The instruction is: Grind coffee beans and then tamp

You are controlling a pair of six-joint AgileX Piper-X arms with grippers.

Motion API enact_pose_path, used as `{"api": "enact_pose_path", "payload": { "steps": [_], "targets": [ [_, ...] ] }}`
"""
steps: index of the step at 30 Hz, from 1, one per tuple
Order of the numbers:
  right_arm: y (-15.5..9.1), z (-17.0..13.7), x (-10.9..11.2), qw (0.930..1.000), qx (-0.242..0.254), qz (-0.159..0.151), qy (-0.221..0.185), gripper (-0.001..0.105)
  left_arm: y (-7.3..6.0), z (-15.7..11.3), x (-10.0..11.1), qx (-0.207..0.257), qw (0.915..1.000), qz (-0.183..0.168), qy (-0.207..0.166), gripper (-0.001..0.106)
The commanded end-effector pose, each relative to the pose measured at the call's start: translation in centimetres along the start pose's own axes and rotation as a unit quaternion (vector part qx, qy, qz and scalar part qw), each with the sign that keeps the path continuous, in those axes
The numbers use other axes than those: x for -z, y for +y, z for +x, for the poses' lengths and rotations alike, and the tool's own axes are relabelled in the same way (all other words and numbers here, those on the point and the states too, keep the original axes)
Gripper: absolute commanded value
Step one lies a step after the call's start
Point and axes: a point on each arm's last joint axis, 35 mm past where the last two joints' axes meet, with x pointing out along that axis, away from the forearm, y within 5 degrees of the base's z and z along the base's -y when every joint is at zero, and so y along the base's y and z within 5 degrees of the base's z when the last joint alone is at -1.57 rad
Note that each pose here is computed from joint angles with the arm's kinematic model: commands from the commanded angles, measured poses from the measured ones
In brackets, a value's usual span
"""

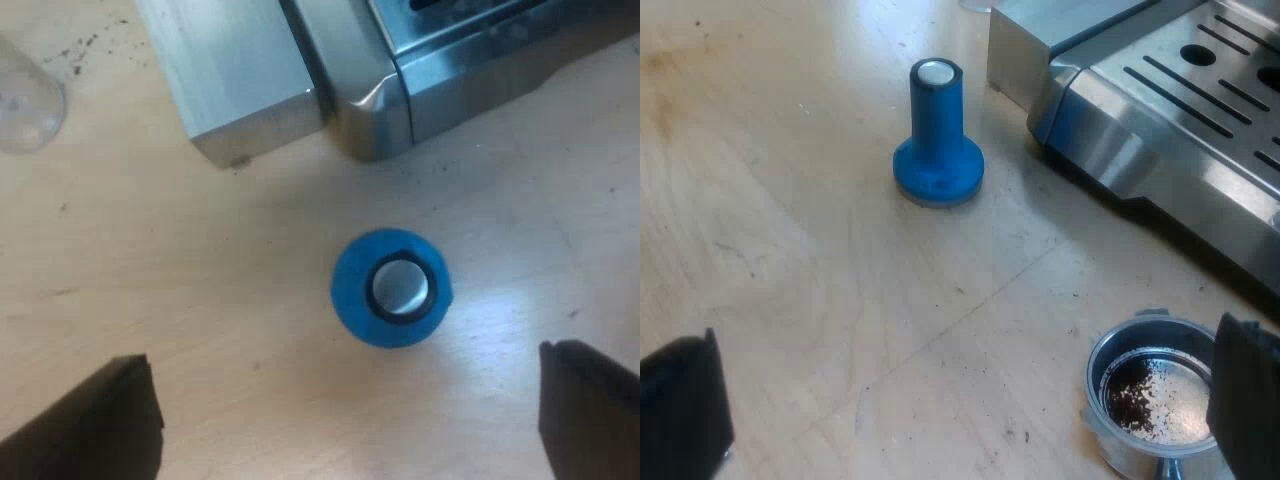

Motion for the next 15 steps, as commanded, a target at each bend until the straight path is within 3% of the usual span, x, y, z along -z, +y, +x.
{"api": "enact_pose_path", "payload": {
  "steps": [1,8,15],
  "targets": [
    [-0.1,-0.1,-0.2,1.0,0.001,-0.001,-0.006,0.1,-0.1,1.0,-0.9,0.003,0.9999,0.011,0.009,0.078],
    [-0.1,-0.1,-0.2,1.0,0.001,-0.001,-0.006,0.1,-0.5,5.1,-1.6,0.025,0.9962,0.023,0.08,0.078],
    [-0.1,-0.1,-0.2,1.0,0.001,-0.001,-0.006,0.1,-0.6,7.9,-2.1,0.023,0.9933,0.022,0.111,0.078]
  ]
}}
